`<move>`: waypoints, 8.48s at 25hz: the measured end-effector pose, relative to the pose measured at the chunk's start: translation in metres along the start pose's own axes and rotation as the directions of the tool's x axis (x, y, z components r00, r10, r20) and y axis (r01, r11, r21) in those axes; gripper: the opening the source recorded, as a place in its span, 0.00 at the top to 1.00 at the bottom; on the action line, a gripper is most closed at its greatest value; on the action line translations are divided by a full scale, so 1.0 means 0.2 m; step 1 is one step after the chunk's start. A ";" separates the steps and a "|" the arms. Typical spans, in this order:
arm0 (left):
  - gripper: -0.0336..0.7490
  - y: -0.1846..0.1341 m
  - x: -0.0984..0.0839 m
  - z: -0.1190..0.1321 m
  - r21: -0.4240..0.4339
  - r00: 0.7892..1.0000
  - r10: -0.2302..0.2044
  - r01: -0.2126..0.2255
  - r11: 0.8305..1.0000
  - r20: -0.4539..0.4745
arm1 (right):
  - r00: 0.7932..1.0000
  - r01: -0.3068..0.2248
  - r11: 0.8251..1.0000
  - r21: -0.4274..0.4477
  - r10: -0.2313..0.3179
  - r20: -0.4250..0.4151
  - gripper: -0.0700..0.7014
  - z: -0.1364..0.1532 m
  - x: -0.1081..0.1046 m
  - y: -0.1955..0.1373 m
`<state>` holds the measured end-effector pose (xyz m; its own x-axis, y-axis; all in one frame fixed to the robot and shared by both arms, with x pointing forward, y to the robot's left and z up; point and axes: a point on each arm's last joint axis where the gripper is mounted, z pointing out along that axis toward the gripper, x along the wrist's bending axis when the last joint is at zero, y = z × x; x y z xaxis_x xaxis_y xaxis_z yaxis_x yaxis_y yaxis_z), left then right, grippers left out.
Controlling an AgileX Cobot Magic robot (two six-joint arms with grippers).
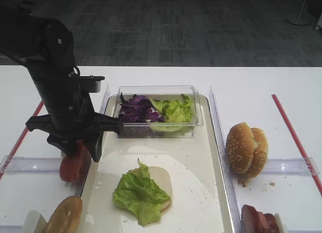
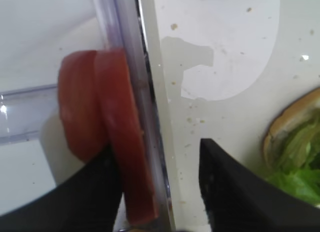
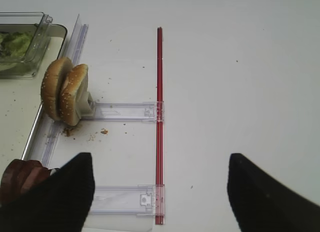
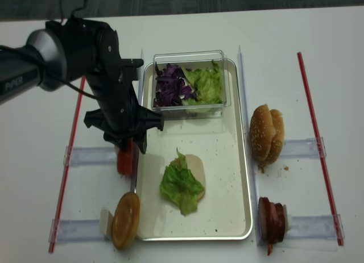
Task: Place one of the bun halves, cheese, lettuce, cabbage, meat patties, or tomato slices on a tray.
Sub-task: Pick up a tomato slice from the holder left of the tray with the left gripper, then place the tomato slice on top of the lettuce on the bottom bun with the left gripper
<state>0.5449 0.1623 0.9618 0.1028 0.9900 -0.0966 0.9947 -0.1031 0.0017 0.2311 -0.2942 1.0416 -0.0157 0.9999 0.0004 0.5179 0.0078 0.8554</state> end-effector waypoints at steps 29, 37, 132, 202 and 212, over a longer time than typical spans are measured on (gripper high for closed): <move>0.90 0.01 0.02 0.00 -0.007 0.998 0.032 -0.032 0.999 -0.050 | 1.000 -0.002 1.000 0.000 0.002 0.000 0.17 0.00 0.00 0.00; 0.90 0.01 0.02 0.00 -0.005 0.998 0.033 -0.033 0.999 -0.053 | 1.000 -0.002 1.000 0.000 0.002 0.000 0.17 0.00 0.00 0.00; 0.90 -0.03 -0.34 -0.29 -0.076 0.660 0.216 -0.235 0.969 0.720 | 1.000 -0.002 1.000 0.000 0.002 0.000 0.17 0.00 0.00 0.00; 0.90 -0.26 -0.06 0.21 -0.025 0.488 0.034 -0.024 0.999 0.872 | 1.000 0.000 1.000 0.000 0.000 0.000 0.17 0.00 0.00 0.00; 0.90 -0.25 -0.05 0.29 0.005 0.494 0.008 -0.027 1.000 0.870 | 1.000 0.000 1.000 -0.002 0.000 0.000 0.17 0.00 0.00 0.00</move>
<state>0.4928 0.1516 0.9060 0.0519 0.4042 -0.9132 0.9915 -0.1298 -0.0011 0.2308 -0.2942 1.0415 -0.0158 0.9999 0.0002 0.5165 0.0080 0.8563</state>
